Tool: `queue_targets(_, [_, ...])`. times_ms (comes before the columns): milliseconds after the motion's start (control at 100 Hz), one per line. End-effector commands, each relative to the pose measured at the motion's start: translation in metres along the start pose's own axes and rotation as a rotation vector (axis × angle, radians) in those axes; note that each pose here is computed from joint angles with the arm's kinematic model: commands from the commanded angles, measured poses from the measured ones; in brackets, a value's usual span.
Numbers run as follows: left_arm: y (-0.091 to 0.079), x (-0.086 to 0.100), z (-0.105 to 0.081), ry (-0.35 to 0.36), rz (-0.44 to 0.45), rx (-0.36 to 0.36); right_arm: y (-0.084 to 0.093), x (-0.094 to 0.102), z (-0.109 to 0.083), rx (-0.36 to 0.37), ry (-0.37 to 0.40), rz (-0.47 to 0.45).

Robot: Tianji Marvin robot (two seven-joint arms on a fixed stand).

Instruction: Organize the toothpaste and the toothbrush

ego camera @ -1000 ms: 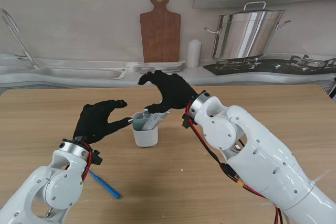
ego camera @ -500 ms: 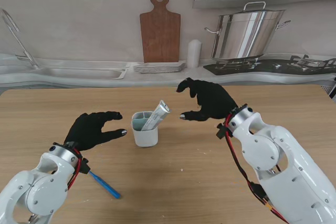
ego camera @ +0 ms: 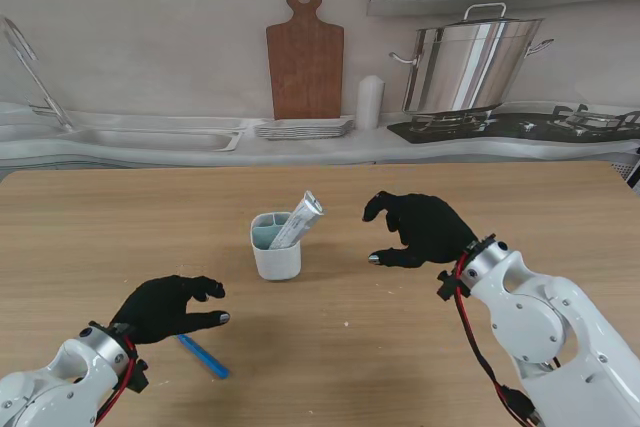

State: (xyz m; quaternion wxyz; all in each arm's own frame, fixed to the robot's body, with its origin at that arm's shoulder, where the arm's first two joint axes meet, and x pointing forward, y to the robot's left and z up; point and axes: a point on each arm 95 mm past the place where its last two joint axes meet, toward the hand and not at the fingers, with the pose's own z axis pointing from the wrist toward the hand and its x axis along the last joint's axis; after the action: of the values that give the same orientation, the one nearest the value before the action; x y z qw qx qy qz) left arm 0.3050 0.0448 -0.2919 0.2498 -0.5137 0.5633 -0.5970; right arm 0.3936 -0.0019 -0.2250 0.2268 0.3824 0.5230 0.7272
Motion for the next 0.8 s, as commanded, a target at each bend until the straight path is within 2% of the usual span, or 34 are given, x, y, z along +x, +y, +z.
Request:
queue_targets(0, [0.011,-0.001,-0.007,-0.008,0.009,-0.052,-0.012,-0.005,-0.005,0.037,-0.023,0.022])
queue_targets(140, [0.019,-0.005,-0.015,-0.032,0.015,-0.107,-0.014,-0.009,-0.007,0.064,-0.022,0.007])
queue_targets(240, [0.024,-0.009,-0.019,-0.052,0.013,-0.124,-0.016,-0.01,-0.007,0.054,-0.018,0.007])
queue_targets(350, [0.029,-0.013,-0.019,-0.05,-0.037,-0.148,-0.019,-0.01,-0.009,0.094,-0.013,0.04])
queue_targets(480, [0.034,-0.017,-0.019,-0.056,-0.052,-0.163,-0.021,-0.014,-0.011,0.127,0.014,-0.032])
queue_targets(580, [0.039,-0.019,-0.017,-0.058,-0.064,-0.181,-0.023,-0.015,-0.012,0.113,0.018,-0.072])
queue_targets(790, [0.046,-0.023,-0.009,-0.05,-0.082,-0.218,-0.025,-0.019,-0.014,0.1,-0.002,-0.061])
